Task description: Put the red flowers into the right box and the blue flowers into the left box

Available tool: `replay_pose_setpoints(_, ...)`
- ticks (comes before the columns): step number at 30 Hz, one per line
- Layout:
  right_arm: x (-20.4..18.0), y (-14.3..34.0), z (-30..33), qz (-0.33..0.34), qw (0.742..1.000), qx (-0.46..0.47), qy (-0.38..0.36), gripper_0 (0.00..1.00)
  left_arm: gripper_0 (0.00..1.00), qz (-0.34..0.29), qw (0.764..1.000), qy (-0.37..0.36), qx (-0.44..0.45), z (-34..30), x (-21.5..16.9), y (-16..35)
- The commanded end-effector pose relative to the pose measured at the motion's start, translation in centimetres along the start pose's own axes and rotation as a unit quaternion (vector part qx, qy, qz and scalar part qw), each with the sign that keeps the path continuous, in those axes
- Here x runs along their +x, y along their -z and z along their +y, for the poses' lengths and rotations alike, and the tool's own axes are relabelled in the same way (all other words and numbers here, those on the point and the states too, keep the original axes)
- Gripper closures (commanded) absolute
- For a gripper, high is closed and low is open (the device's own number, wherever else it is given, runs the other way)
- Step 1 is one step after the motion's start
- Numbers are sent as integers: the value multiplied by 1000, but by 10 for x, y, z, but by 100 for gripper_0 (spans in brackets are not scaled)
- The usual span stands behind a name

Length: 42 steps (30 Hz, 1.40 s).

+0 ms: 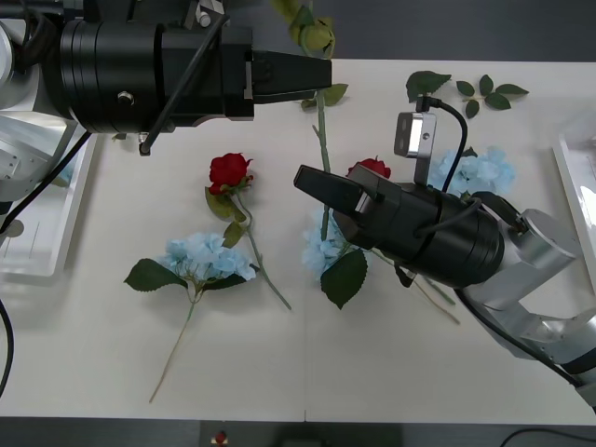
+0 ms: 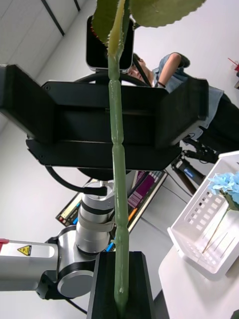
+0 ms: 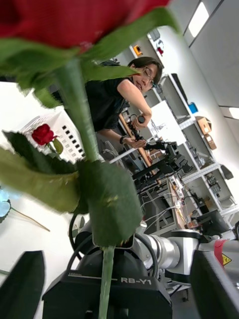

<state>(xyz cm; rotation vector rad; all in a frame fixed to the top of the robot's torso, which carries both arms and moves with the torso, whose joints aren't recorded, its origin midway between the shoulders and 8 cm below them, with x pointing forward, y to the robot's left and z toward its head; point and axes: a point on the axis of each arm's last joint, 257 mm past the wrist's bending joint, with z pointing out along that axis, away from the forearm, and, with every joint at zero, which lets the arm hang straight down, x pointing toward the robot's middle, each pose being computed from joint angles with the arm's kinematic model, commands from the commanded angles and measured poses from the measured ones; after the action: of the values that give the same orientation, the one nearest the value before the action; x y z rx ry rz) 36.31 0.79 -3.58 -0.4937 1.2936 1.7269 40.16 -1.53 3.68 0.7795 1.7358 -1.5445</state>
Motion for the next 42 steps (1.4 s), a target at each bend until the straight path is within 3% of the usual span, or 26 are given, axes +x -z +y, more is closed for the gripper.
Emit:
replay_pose_setpoints(1, -22, 1, 17, 2, 999, -13, 29, 100, 0, -3, 1000, -28, -1, -11, -14, 2)
replay_pose_setpoints(10, -29, 42, -5, 64, 994, 46, 71, 100, 0, -17, 999, -28, -18, 1, -13, 9)
replay_pose_setpoints(16, -41, 101, -34, 144, 974, 131, 115, 100, 0, -8, 997, -41, -67, 20, -6, 36)
replay_pose_setpoints(22, -66, 179, -65, 225, 934, 230, 154, 100, 0, 38, 990, -37, -130, 45, 24, 73)
replay_pose_setpoints(30, -104, 305, -97, 324, 854, 360, 190, 100, 0, 134, 957, -57, -250, 81, 83, 133)
replay_pose_setpoints(37, -136, 412, -107, 340, 797, 468, 174, 100, 0, 192, 924, -43, -327, 97, 130, 166)
replay_pose_setpoints(42, -171, 478, -106, 314, 765, 538, 163, 100, 0, 234, 894, -25, -382, 109, 158, 195)
